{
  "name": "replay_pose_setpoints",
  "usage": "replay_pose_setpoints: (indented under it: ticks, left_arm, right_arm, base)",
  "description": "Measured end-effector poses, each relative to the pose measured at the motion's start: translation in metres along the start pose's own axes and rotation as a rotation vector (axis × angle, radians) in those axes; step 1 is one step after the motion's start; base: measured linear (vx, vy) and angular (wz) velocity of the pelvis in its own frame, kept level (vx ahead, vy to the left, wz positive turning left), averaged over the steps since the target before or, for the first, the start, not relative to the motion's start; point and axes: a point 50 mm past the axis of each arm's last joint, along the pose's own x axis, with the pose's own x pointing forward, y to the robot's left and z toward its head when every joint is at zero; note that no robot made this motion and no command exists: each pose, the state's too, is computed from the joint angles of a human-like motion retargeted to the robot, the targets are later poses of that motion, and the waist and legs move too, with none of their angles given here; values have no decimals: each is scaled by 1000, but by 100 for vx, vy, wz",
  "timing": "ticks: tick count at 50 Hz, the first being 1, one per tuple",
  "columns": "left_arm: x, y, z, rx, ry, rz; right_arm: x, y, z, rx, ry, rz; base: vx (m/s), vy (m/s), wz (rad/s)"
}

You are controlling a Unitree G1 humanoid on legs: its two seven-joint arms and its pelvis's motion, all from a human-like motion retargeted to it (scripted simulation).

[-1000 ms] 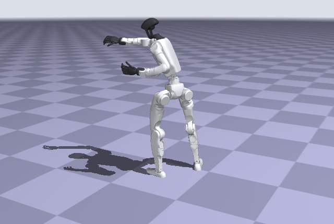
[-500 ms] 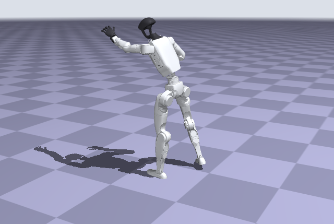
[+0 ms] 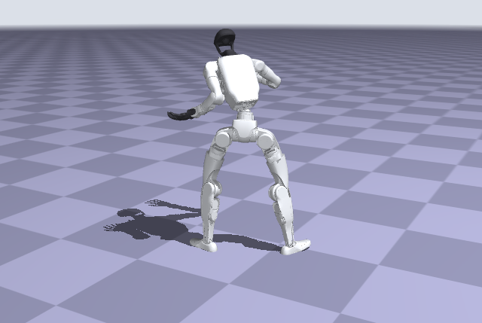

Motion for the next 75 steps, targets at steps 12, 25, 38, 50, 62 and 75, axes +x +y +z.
replay_pose_setpoints:
  ticks: [12, 25, 38, 50, 62, 75]
  left_arm:
    - [66, -250, 17, 978, -357, -1077]
    - [16, -446, -250, 2585, -1387, -1609]
    - [-1, -361, -261, 2047, -1174, -2072]
    - [-12, -179, -179, 1129, 138, -1354]
    - [1, 79, 18, 576, 381, 395]
    - [-47, 119, 103, 733, 303, 626]
  right_arm:
    - [-91, 8, 6, 381, 355, 228]
    - [-128, 26, 9, 596, 571, 308]
    - [-127, -22, 3, 308, 589, 11]
    - [2, -33, -100, -431, 289, 222]
    - [-1, -159, -226, -453, 1104, -288]
    - [19, -89, -142, -85, 539, -277]
  base:
    - [16, -26, -89]
    - [33, -2, -250]
    - [21, 22, -212]
    - [1, 28, -46]
    - [1, 8, 58]
    - [-5, -11, 79]
